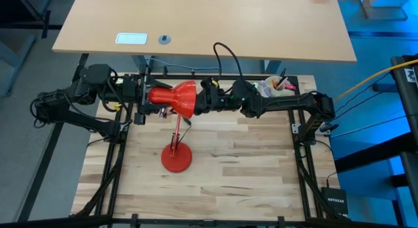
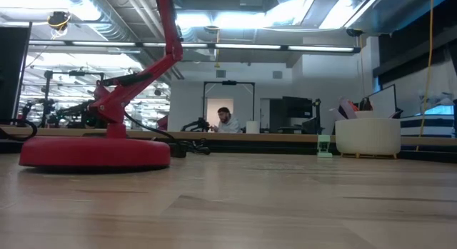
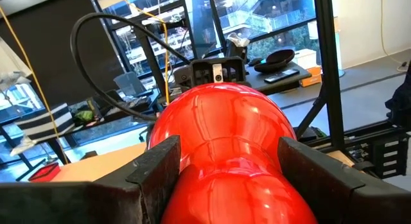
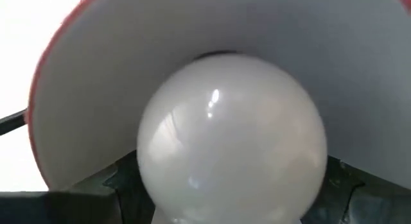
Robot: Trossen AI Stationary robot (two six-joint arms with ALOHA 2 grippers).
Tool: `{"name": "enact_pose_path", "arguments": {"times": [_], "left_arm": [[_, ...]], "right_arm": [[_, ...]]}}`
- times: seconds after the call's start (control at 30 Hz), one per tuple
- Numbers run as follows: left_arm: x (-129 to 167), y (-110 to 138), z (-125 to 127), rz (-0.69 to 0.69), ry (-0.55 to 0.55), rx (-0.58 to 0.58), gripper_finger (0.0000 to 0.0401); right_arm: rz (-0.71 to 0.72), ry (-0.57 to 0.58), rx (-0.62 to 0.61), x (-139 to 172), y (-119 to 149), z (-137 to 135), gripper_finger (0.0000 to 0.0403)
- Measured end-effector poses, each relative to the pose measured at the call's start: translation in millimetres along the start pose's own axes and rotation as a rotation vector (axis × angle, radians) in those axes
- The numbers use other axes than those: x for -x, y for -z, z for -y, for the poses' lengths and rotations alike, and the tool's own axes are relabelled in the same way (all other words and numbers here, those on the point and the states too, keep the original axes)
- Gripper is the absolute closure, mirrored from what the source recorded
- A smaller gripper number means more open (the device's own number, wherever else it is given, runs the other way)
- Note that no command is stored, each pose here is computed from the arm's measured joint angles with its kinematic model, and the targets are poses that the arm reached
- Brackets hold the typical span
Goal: Screw lightbulb
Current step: Insert the white lightbulb into the red desk lamp
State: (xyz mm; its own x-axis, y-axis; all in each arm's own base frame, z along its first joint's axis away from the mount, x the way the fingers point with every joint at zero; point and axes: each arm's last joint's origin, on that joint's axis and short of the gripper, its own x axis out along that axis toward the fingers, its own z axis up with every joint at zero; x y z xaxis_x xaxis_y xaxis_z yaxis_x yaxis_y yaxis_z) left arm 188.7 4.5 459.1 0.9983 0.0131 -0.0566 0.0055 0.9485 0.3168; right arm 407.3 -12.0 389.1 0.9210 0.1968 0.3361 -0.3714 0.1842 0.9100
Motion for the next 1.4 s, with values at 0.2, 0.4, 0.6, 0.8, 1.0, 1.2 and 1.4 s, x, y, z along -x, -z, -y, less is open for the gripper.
{"name": "enact_pose_path", "arguments": {"times": [0.2,0.4,0.6,0.8,1.0,1.2,1.4], "left_arm": [[0.0,0.0,0.0,0.0,0.0,0.01,0.0163],[0.0,0.1,0.0,-0.001,0.0,0.031,0.0163],[0.3,0.0,0.0,0.0,0.0,0.035,0.0163],[0.4,0.0,0.0,0.0,0.001,0.043,0.0163],[0.4,0.0,0.0,0.0,0.001,0.045,0.0163],[0.4,0.0,0.0,-0.001,0.001,0.05,0.0163],[0.5,-0.1,0.0,0.0,0.001,0.05,0.0163]], "right_arm": [[0.045,0.008,0.071,0.1,-1.3,-0.1,0.0114],[0.059,0.016,0.095,0.3,-1.7,0.0,0.0113],[0.039,0.035,0.084,0.4,-1.0,1.6,0.0113],[0.03,0.047,0.086,0.5,-0.7,2.3,0.0113],[0.028,0.051,0.107,0.5,-0.6,2.6,0.009],[0.012,0.04,0.113,0.4,-0.2,2.0,0.0015],[-0.013,0.034,0.116,0.4,0.5,1.7,0.0021]]}}
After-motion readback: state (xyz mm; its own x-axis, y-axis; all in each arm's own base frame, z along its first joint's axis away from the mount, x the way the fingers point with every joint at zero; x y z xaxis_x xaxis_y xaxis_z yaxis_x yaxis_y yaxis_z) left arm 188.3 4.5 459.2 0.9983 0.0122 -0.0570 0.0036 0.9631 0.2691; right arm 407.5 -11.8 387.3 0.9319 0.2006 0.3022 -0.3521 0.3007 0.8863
